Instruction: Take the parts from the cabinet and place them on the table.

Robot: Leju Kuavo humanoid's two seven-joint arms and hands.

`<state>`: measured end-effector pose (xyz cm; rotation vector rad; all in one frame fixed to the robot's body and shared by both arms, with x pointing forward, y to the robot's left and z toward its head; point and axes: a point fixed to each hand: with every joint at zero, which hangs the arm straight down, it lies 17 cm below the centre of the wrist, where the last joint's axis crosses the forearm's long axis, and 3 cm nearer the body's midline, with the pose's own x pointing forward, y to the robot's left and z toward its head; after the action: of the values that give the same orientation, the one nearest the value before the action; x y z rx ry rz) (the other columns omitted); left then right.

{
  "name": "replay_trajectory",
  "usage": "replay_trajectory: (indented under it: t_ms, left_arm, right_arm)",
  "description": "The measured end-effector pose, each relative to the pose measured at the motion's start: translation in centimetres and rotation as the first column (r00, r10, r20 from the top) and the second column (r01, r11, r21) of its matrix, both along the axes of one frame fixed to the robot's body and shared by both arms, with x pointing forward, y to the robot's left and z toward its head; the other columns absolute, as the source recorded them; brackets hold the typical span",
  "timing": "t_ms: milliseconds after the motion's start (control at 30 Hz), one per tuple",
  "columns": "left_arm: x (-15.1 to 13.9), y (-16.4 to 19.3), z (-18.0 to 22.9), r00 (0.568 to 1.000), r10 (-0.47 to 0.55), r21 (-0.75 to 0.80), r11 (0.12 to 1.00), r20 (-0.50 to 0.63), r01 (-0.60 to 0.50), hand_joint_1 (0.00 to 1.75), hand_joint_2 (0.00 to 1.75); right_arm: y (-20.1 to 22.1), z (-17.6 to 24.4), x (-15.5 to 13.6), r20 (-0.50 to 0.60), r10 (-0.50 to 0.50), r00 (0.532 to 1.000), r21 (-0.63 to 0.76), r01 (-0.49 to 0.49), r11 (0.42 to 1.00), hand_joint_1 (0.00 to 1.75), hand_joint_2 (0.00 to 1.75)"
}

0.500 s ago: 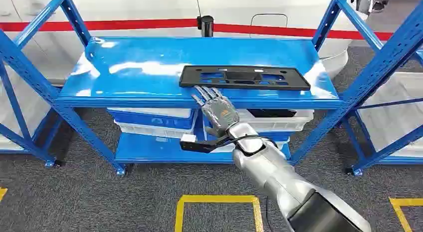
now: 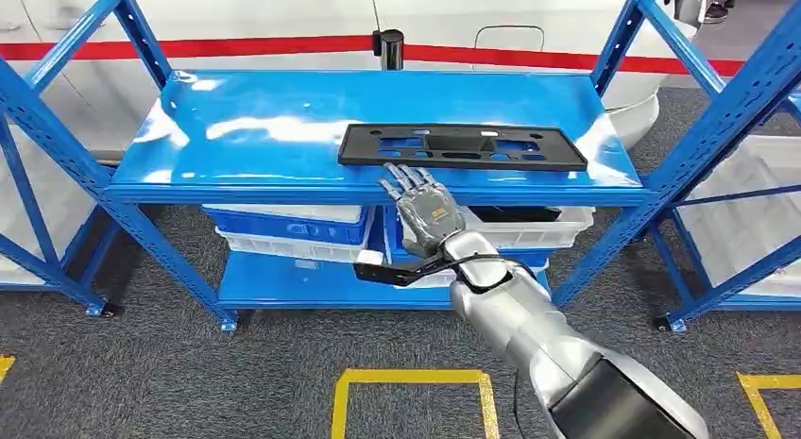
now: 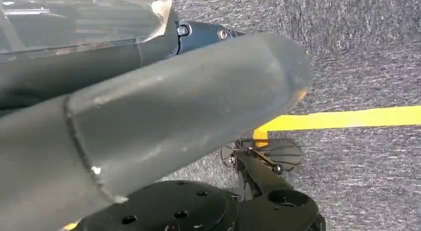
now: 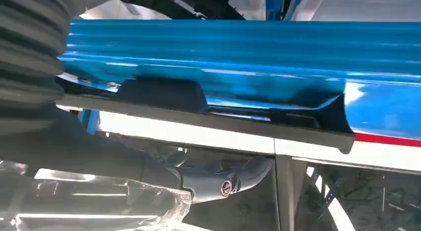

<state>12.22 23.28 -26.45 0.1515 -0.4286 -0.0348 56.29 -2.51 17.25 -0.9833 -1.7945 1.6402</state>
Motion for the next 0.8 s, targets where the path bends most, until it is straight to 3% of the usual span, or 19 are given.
replay_trajectory:
  t_ms: [800]
  left_arm:
    - [0.1,0.7,-0.1,1.0,0.002,0.02,1.0,-0.01,-0.002,0.0,0.0]
  right_arm:
    - [-2.6,1.3,1.7,0.012,-0.051,0.999,0.03,0.051,0.998,0.0,1.75]
